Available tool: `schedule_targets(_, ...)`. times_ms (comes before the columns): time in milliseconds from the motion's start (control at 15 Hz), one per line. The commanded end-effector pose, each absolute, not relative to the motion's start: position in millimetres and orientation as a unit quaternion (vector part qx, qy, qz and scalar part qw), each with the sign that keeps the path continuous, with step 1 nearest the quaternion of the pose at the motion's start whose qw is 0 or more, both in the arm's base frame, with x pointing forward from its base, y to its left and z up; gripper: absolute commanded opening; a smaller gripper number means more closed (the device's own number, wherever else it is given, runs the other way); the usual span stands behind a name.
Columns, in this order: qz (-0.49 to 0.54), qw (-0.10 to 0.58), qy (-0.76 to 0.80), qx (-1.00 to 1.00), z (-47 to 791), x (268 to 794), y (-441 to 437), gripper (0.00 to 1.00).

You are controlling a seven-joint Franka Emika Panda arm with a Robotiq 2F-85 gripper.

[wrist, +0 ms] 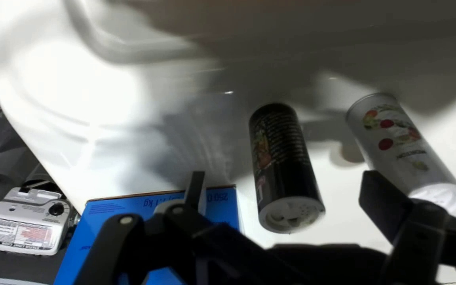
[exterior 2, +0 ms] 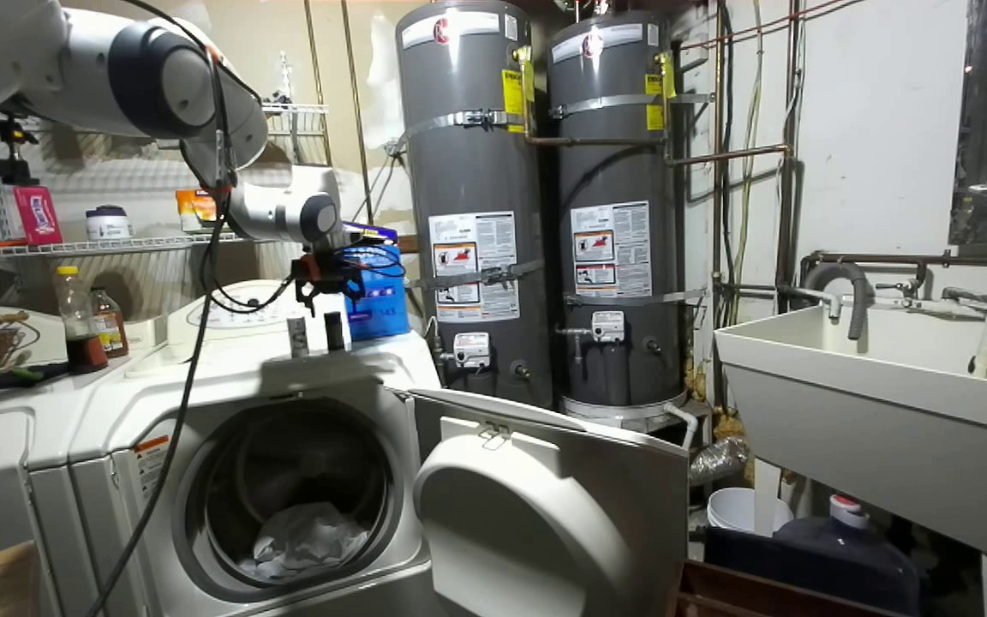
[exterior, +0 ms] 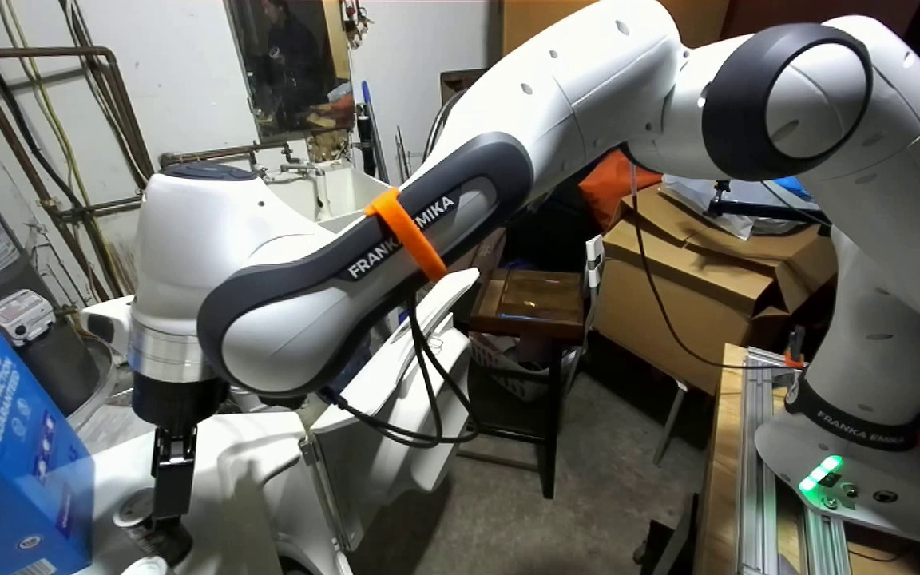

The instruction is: Put the black container on the table.

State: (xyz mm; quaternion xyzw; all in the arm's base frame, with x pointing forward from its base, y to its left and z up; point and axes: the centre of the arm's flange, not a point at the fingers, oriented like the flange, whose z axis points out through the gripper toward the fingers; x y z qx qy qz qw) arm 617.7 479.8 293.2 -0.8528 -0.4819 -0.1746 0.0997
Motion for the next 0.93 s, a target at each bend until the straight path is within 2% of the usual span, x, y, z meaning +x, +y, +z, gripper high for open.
schedule_targets(0,-0.181,0.095,-0.48,-0.853,290,631,497,1.0)
schedule_targets(267,-0.182,0.102,-0.481,-0.852,287,633,503,1.0)
schedule_targets(333,-0.181,0.102,-0.481,-0.852,286,633,504,0.9)
schedule_targets(400,-0.18,0.102,-0.48,-0.853,286,633,505,0.74)
schedule_targets(867,-0.179,0.102,-0.484,-0.85,288,628,510,0.23)
